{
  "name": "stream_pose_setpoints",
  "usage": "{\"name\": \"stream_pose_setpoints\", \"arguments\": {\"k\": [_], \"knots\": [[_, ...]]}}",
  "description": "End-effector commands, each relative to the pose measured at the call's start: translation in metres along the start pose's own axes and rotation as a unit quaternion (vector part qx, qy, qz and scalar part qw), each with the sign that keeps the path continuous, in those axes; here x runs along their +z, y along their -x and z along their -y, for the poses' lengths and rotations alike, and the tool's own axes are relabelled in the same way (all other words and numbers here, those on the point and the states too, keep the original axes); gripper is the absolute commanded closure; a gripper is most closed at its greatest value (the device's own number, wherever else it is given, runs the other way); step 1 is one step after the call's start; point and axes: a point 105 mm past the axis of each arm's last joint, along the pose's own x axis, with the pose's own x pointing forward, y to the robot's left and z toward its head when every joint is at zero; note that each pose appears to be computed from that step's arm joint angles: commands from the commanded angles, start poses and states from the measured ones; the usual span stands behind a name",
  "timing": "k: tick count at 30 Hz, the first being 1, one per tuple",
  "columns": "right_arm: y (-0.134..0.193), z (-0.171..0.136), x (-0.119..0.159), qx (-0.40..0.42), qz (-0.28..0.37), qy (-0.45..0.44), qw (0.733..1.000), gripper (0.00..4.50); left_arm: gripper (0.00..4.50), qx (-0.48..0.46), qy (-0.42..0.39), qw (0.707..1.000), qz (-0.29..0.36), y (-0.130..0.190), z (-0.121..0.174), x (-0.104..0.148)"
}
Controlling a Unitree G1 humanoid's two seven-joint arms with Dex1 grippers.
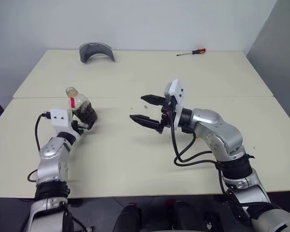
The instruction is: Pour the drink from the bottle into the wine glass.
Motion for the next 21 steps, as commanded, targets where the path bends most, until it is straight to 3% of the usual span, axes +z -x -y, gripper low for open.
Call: {"name": "stream_pose_setpoints", "arguments": {"k": [1, 6, 11, 16, 21], "knots": [[0.01, -0.002, 0.007, -0.005, 0.014, 0.01, 1.0, 0.0, 0.02, 0.013, -0.003, 1.0, 0.024, 0.041, -0.002, 0.029], [0.036, 0.003, -0.015, -0.033, -0.034, 0.016, 0.999, 0.0, 0.02, -0.087, 0.012, 0.995, -0.047, 0.096, 0.042, 0.03], [0.063, 0.027, -0.03, -0.098, -0.102, 0.095, 0.985, 0.0, 0.02, -0.25, 0.005, 0.965, -0.074, 0.107, 0.1, 0.043], [0.105, 0.057, -0.027, -0.202, -0.176, 0.217, 0.939, 0.0, 0.02, -0.428, 0.039, 0.901, -0.052, 0.097, 0.166, 0.056], [0.136, 0.062, -0.038, -0.231, -0.233, 0.272, 0.905, 0.0, 0.02, -0.521, 0.033, 0.851, -0.055, 0.099, 0.195, 0.059]]}}
